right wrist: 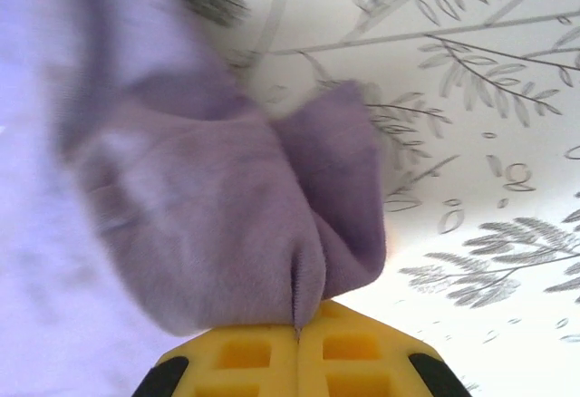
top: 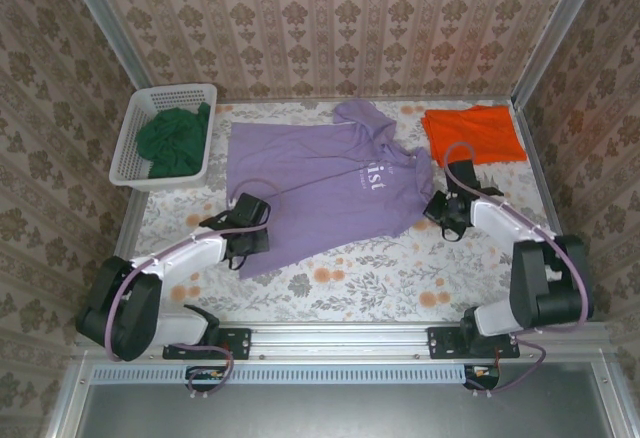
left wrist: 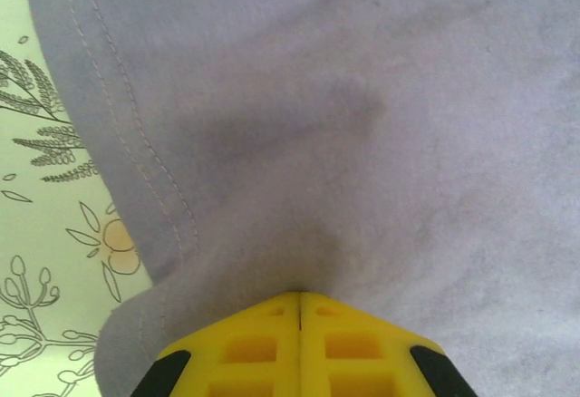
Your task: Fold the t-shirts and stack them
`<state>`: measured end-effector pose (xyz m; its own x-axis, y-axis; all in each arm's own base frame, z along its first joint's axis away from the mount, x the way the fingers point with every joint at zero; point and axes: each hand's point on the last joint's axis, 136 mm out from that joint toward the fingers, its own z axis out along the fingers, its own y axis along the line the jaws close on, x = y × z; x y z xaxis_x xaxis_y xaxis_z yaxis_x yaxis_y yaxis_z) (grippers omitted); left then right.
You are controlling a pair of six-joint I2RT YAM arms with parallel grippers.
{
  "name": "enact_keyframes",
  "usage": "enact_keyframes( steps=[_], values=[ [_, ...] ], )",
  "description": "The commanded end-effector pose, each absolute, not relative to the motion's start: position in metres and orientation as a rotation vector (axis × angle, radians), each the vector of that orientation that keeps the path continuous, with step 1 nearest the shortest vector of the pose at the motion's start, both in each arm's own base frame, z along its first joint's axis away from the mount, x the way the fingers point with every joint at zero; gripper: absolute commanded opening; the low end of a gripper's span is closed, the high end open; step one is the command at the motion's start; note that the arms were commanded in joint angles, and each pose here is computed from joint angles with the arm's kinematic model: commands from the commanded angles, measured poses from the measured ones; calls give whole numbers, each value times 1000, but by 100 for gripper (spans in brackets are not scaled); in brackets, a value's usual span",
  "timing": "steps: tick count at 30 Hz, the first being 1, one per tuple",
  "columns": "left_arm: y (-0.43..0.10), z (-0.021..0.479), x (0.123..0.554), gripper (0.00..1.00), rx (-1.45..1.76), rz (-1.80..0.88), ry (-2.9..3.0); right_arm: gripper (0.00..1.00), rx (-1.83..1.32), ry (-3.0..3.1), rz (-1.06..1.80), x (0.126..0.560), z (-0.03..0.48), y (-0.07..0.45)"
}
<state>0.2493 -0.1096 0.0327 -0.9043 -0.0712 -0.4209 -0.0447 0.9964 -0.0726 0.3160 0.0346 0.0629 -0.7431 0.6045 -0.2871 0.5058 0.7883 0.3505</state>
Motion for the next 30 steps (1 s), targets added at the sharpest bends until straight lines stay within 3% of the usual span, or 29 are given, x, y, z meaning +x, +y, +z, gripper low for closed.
enact_keyframes(
  steps=[1,8,15,20,21,24,30],
  values=[
    [-104,45,260,0,-87,-84,2653,0,887,2463,590,329,108,54],
    [-99,39,263,0,-115,-89,2650,2,1044,2275,799,383,161,65],
    [-98,41,264,3,-122,-89,2634,8,1269,2235,822,467,135,66],
    [-98,41,264,15,-122,-102,2627,25,1312,2303,805,501,101,72],
    [-98,42,264,17,-122,-106,2625,35,1313,2308,790,503,96,71],
    [-99,43,264,21,-121,-112,2617,50,1271,2319,744,504,96,68],
    [-99,46,263,31,-117,-127,2606,57,1055,2345,597,494,134,52]
  ],
)
